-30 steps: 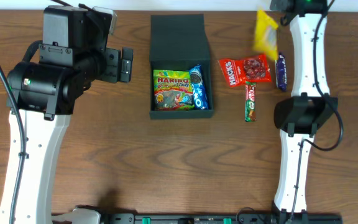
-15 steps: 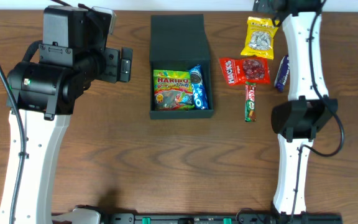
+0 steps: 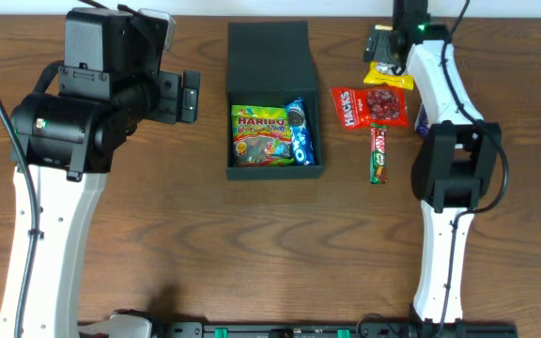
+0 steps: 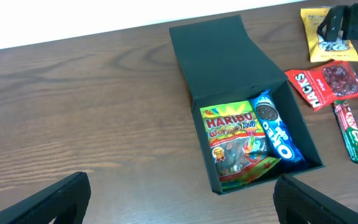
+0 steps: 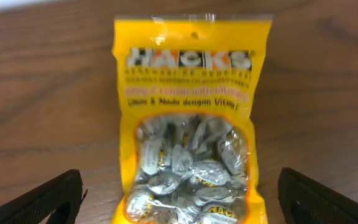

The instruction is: Pack container

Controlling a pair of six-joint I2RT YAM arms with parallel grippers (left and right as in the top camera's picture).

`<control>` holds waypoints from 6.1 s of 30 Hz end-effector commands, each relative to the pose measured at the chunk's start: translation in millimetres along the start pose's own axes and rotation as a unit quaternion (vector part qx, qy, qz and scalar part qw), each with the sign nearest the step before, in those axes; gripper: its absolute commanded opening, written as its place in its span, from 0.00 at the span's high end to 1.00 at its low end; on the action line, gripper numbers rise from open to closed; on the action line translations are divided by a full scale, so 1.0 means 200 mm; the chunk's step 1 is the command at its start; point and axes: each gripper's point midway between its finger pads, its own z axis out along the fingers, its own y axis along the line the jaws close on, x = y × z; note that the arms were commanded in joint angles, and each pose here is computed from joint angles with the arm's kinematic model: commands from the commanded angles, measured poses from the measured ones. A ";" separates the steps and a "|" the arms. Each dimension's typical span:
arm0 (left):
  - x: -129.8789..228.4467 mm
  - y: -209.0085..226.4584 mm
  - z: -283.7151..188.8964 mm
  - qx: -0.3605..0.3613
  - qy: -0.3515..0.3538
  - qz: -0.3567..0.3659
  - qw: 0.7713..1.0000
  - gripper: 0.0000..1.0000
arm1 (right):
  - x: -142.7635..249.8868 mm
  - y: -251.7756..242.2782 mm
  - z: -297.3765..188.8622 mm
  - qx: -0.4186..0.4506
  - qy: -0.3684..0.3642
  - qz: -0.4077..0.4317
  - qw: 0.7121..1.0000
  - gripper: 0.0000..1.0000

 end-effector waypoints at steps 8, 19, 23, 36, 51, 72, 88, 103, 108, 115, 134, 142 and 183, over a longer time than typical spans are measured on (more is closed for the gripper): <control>0.01 0.02 0.01 -0.010 0.004 0.003 1.000 0.05 | 0.09 -0.04 0.13 -0.003 0.019 0.018 1.000 0.01; 0.00 0.02 0.01 -0.010 -0.001 0.003 1.000 0.05 | 0.18 -0.03 0.23 -0.006 0.038 0.016 0.999 0.01; -0.01 0.02 0.01 -0.010 -0.005 0.003 1.000 0.05 | 0.17 -0.04 0.23 -0.006 0.038 0.017 0.999 0.15; -0.03 0.07 0.01 -0.037 -0.011 0.007 0.999 0.05 | -0.11 -0.02 -0.01 -0.015 -0.009 0.017 1.000 0.53; -0.05 0.07 -0.01 -0.037 -0.024 0.026 0.999 0.05 | -0.52 -0.04 -1.16 -0.076 -0.131 -0.013 0.988 0.60; -0.07 0.05 -0.23 -0.039 -0.071 0.024 0.996 0.05 | 0.60 0.82 -1.31 -0.176 0.065 -0.111 0.976 0.64; 0.00 0.04 -0.41 -0.039 -0.086 0.017 0.995 0.05 | 1.07 1.23 -1.00 -0.150 0.150 -0.075 0.974 0.71; -0.01 0.04 -0.41 -0.039 -0.086 0.017 0.995 0.05 | 1.17 1.20 -0.93 -0.098 0.160 -0.076 0.979 0.60; -0.01 0.04 -0.41 -0.039 -0.086 0.017 0.995 0.05 | 1.15 1.25 -0.93 -0.116 0.147 -0.080 0.979 0.02; -0.01 0.04 -0.41 -0.039 -0.086 0.017 0.995 0.05 | 1.01 1.25 -1.07 -0.168 0.139 -0.101 0.971 0.74; -0.01 0.04 -0.41 -0.039 -0.086 0.017 0.995 0.05 | 1.31 1.14 -0.76 -0.154 0.174 -0.141 0.962 0.99; 0.00 0.04 -0.41 -0.038 -0.086 0.017 0.995 0.05 | 1.27 1.30 -0.84 -0.243 0.161 -0.182 0.939 0.99; 0.00 0.04 -0.41 -0.036 -0.083 0.012 0.996 0.05 | 0.86 0.88 -0.81 -0.116 0.133 -0.152 0.973 0.99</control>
